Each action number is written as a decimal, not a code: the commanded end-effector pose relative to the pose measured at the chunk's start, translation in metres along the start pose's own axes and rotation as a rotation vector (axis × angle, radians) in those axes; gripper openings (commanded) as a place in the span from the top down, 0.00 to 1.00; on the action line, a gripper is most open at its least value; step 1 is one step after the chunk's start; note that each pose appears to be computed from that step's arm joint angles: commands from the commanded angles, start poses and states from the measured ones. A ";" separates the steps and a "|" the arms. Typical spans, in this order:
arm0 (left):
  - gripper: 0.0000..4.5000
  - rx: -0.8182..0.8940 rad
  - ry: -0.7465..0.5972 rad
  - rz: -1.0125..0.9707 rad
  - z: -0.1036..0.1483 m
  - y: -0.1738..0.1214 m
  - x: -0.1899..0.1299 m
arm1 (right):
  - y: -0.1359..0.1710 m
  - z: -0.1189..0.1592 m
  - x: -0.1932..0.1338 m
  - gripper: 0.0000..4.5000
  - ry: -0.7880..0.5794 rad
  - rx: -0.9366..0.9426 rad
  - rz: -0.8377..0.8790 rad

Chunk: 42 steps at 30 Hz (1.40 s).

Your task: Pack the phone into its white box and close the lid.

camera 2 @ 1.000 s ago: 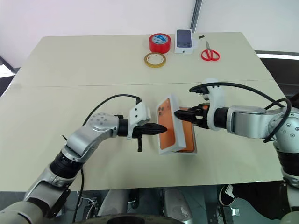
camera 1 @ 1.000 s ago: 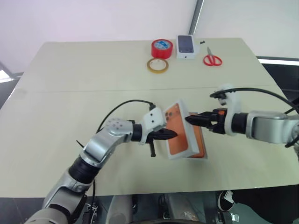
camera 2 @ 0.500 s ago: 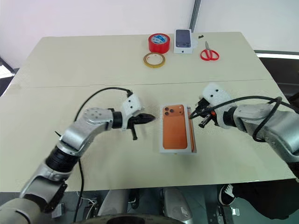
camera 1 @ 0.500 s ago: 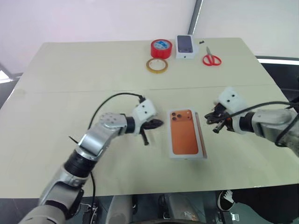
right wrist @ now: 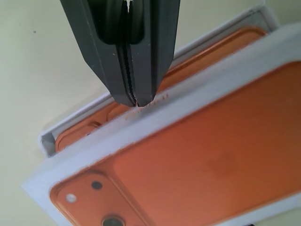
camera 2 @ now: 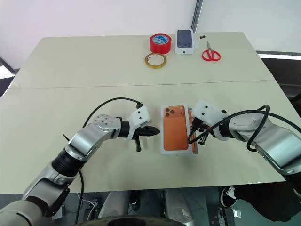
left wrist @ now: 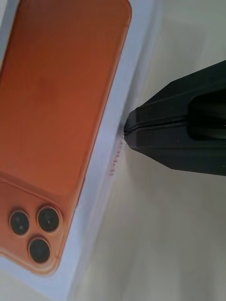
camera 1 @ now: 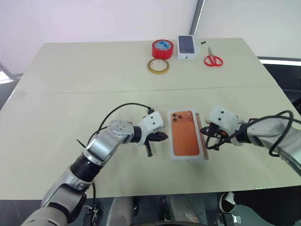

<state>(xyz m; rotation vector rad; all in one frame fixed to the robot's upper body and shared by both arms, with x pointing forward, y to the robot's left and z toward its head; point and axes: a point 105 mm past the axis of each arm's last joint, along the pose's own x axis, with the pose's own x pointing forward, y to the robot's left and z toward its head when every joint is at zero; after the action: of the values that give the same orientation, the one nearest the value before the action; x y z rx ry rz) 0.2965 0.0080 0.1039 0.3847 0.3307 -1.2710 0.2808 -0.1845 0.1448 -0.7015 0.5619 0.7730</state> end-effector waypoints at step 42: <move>1.00 0.000 -0.127 0.064 0.033 0.012 0.007 | -0.021 -0.024 -0.026 0.99 0.053 0.029 -0.090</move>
<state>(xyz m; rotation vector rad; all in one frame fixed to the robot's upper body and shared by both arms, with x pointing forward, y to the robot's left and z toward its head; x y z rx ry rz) 0.3044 -0.0143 0.1155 0.3210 0.2702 -1.2519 0.2735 -0.2184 0.1356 -0.6857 0.6394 0.6911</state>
